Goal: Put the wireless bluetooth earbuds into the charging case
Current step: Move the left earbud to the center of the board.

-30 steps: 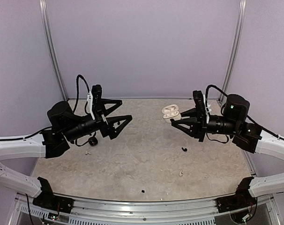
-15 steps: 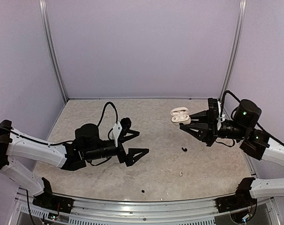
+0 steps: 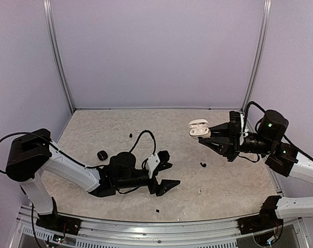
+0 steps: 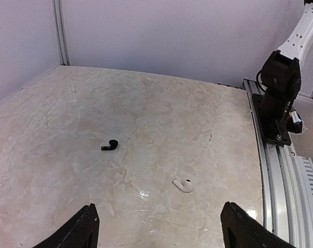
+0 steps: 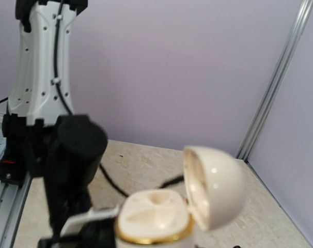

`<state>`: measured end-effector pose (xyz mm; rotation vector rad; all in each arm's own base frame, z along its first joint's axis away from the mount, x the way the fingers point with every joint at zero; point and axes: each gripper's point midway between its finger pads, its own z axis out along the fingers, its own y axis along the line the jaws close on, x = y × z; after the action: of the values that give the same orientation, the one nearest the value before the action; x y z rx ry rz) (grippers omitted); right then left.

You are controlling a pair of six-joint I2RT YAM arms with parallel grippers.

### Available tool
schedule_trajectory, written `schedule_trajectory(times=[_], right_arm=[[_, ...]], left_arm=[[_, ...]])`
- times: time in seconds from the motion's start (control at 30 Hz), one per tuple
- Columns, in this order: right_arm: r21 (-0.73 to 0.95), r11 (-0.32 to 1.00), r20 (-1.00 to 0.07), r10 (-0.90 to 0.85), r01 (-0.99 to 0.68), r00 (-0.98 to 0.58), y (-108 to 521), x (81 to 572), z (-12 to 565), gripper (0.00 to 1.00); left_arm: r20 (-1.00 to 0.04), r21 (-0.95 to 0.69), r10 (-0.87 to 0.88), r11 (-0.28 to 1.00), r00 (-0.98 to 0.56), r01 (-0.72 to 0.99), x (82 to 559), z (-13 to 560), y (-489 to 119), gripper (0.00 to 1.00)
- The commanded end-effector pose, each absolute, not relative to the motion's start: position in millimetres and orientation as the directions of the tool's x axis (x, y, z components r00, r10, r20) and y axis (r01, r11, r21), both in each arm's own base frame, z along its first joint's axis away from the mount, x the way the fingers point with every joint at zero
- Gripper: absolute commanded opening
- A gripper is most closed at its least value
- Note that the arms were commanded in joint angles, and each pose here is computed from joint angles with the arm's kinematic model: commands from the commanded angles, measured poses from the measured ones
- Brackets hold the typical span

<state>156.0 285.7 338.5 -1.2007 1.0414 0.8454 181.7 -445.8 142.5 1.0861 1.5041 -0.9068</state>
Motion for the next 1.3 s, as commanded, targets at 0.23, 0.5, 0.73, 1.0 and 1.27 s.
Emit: schedule_trajectory(times=[0.23,0.5,0.73,1.0,1.27], right_arm=[[-0.284,0.264,-0.956,-0.002,-0.922,0.294,279,166,349,0.00],[-0.272,0.309,-0.957,0.010,-0.911,0.289,272,168,353,0.01],[-0.267,0.328,-0.957,0.017,-0.906,0.289,268,167,354,0.01],[-0.267,0.336,-0.957,0.022,-0.903,0.290,265,166,355,0.01],[-0.264,0.342,-0.957,0.023,-0.902,0.289,263,165,355,0.02]], left_arm=[[-0.970,0.055,0.241,0.298,-0.020,0.953,169,104,-499,0.74],[-0.941,0.064,0.338,0.266,-0.031,0.962,160,59,-529,0.67],[-0.923,0.046,0.381,0.251,-0.055,0.967,155,35,-548,0.65],[-0.901,0.028,0.423,0.275,-0.094,0.961,158,13,-553,0.63],[-0.880,0.058,0.457,0.365,-0.124,0.929,176,-1,-552,0.60]])
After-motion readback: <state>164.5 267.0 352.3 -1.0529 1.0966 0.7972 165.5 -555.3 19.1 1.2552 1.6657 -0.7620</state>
